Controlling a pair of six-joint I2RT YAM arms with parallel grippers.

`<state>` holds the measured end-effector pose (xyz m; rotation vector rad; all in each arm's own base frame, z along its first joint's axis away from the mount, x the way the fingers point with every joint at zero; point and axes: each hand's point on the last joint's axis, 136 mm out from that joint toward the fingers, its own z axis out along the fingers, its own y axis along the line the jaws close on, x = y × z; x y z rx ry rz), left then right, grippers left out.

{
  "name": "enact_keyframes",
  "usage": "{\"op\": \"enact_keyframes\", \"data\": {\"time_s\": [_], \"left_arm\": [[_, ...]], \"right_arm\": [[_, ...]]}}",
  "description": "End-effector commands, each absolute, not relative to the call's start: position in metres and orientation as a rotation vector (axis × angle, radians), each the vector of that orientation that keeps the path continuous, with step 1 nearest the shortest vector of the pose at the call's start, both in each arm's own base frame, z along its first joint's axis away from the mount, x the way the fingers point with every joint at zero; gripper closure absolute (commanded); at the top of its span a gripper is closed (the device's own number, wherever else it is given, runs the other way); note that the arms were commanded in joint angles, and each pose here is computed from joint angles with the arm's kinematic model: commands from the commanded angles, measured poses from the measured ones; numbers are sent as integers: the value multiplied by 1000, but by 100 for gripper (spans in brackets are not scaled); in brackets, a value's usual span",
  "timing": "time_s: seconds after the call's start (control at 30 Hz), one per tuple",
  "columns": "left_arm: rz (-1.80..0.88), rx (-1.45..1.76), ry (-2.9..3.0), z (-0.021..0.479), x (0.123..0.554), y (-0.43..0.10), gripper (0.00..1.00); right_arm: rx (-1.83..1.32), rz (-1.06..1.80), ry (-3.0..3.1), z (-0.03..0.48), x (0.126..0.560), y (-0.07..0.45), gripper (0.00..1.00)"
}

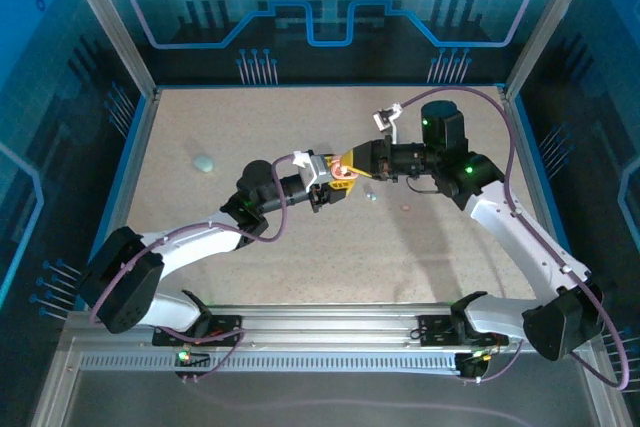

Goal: Insert wireless bluetooth earbuds into charging case

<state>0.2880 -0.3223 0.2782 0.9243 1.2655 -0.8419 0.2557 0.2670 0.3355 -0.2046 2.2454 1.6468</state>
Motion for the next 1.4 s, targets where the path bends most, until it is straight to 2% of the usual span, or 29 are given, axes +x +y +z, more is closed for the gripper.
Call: {"op": "enact_keyframes", "data": {"time_s": [0.0,0.27,0.6,1.0,1.37], "left_arm": [[-852,922,1148,312,284,-328,68],[-855,917,1149,313,285,-328,68],[-854,912,1155,312,285,-328,68],[-866,901,1167,311,287,-330,68],[-879,894,1160,317,285,-331,68]], "right_arm": [[-192,1552,2325,316,257,271,86],[-209,1521,2350,306,259,281,86],[-162,1377,2283,311,268,267,86],[-105,1428,2238,309,273,270,86],[-95,1343,2221,301,277,267,86]]}}
